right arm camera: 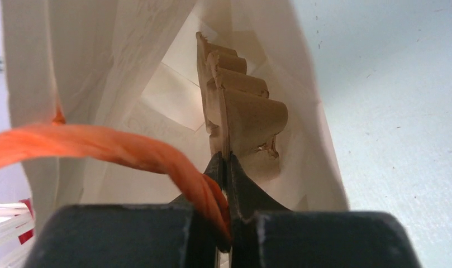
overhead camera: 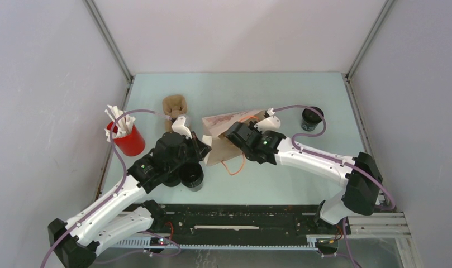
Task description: Pack the takeout coffee
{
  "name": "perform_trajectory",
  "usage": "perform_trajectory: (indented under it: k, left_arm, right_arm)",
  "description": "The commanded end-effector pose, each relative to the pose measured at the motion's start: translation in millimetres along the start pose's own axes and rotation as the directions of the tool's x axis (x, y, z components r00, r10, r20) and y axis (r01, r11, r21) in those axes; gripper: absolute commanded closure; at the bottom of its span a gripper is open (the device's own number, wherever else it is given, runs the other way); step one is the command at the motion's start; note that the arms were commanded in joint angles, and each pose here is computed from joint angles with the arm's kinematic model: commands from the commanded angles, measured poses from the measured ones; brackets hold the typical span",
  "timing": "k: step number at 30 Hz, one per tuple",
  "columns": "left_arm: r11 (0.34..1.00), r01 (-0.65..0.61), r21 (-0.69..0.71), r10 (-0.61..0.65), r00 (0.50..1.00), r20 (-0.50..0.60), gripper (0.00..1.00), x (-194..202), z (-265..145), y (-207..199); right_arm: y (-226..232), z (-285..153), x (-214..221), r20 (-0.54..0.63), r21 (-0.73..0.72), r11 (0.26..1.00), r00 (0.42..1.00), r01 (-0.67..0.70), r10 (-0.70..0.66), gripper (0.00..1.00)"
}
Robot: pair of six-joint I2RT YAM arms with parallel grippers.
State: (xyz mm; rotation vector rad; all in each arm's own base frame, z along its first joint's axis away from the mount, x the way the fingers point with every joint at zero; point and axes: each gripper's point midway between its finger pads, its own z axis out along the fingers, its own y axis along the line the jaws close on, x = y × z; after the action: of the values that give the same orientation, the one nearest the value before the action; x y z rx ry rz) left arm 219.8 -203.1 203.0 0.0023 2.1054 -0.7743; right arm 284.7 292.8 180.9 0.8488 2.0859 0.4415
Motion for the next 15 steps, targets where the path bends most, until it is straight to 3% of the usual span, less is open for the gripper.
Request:
perform_trajectory:
  k: [1, 4, 6, 9, 12, 15]
  left_arm:
    - [1.0, 0.003, 0.022, -0.004, 0.999, 0.037, 1.0, -16, -2, -13]
    - [1.0, -0.002, 0.015, 0.001, 0.999, 0.043, 1.0, -19, -2, -12]
    - [1.0, -0.004, 0.009, 0.003, 0.999, 0.045, 1.0, -19, -2, -11]
    - [1.0, -0.005, 0.007, 0.005, 0.999, 0.043, 1.0, -19, -1, -11]
    - [1.0, -0.001, 0.003, 0.001, 0.999, 0.037, 1.0, -17, 0, -10]
    - [1.0, 0.002, 0.0, -0.002, 0.999, 0.032, 1.0, -15, 1, -9]
  right_arm:
    - [13, -24, -12, 0.046, -0.077, 0.995, 0.997, 0.063, -0.059, 0.99]
    - [21, -44, -17, 0.092, -0.138, 0.966, 0.974, 0.219, -0.208, 1.0]
    - [25, -51, -16, 0.13, -0.164, 0.912, 0.924, 0.377, -0.359, 1.0]
    - [29, -52, -12, 0.168, -0.183, 0.792, 0.812, 0.583, -0.559, 1.0]
    - [45, -53, 0, 0.22, -0.283, 0.622, 0.68, 0.73, -0.699, 1.0]
    - [57, -50, 6, 0.258, -0.379, 0.527, 0.634, 0.761, -0.729, 1.0]
